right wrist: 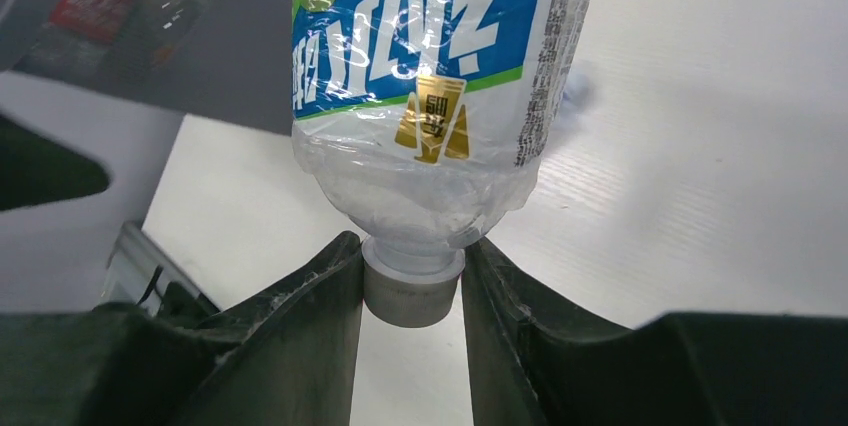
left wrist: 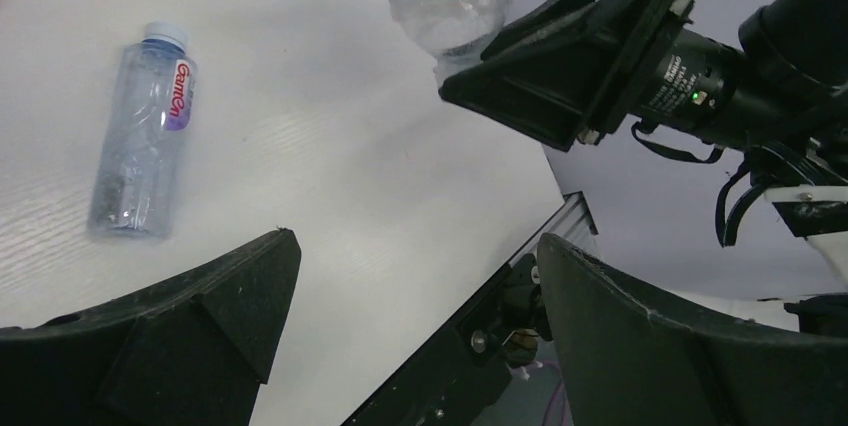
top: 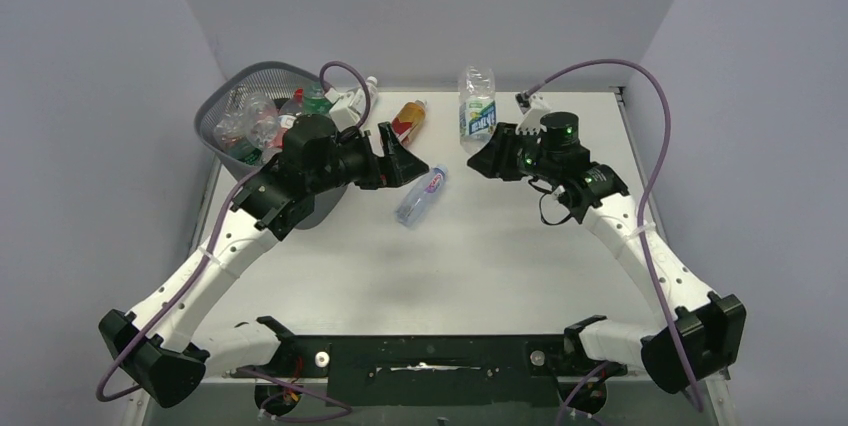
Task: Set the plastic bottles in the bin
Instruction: Pick up the plastic bottle at the center of the board.
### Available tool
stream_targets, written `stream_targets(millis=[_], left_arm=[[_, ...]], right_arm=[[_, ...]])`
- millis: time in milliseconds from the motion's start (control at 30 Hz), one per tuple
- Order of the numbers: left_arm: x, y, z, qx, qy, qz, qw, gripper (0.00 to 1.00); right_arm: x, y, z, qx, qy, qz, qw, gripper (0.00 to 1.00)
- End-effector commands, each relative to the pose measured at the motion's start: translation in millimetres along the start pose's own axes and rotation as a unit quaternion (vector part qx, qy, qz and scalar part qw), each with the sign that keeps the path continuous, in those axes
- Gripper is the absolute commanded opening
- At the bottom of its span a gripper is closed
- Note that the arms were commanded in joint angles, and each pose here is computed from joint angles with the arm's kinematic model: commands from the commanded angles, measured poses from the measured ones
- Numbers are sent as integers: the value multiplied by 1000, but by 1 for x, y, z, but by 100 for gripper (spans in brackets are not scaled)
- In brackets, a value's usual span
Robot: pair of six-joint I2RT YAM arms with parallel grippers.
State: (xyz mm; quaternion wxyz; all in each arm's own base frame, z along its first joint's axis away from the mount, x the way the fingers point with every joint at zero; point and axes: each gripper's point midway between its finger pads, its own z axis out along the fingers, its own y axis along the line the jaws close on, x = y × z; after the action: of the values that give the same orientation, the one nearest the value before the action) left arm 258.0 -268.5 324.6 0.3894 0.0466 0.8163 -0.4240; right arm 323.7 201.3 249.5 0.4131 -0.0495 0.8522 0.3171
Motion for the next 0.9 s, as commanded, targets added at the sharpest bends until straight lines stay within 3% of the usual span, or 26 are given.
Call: stream_targets(millis=[0,567,867], left_arm=[[-21,-33,-1,73,-47,-30,996,90],[-40,-50,-33,117,-126,-37,984,91],[-38,-34,-28,68,-117,-25,990,91]], right_arm=[[-2,58,-25,-120,-14,-42,992,22],[37,135,-41,-208,16,-67,976,23],[43,159,-43,-214,18,-78,974,22]])
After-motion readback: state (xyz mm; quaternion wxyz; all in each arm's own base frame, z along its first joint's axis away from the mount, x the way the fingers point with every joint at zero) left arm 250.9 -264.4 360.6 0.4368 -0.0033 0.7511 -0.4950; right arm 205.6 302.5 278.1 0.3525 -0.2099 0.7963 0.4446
